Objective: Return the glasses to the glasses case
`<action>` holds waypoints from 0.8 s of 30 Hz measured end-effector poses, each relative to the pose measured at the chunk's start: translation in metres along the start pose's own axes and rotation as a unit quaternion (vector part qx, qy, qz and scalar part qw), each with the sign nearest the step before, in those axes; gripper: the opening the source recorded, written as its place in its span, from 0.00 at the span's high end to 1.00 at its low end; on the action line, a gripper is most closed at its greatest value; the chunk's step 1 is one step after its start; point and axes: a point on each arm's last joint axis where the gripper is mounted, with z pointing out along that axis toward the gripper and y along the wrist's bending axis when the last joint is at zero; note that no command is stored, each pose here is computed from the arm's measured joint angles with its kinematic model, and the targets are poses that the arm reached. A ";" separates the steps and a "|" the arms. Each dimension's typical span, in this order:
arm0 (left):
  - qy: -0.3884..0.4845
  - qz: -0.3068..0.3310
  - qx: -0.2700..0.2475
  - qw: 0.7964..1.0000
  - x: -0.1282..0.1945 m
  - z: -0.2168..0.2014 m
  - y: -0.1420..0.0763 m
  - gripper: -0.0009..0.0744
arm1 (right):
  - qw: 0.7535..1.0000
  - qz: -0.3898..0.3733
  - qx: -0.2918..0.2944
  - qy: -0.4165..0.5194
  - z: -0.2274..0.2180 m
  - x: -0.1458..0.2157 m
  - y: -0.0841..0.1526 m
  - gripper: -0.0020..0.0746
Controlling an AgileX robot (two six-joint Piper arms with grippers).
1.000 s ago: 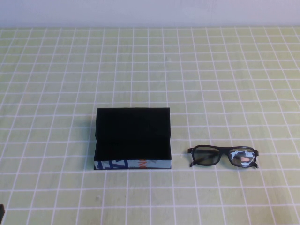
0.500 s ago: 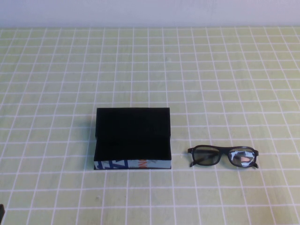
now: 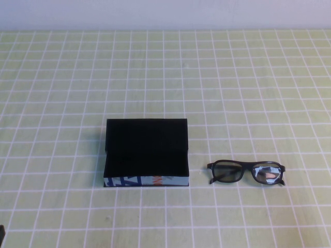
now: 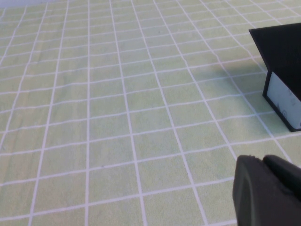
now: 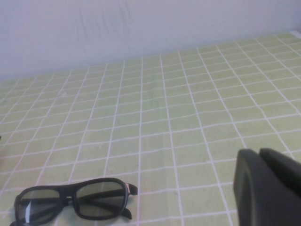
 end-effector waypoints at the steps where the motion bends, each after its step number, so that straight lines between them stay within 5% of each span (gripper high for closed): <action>1: 0.000 0.000 0.000 1.000 0.000 0.000 0.000 0.99 | 1.000 0.000 0.000 0.000 0.000 0.000 0.000 1.00; 16: -0.010 0.001 -0.002 1.000 -0.002 0.000 0.000 0.99 | 0.991 0.000 0.001 -0.135 -0.003 -0.024 0.000 1.00; 24: -0.149 -0.010 -0.020 0.989 -0.027 -0.004 0.004 0.99 | 0.982 0.003 0.002 -0.187 -0.006 -0.033 0.000 1.00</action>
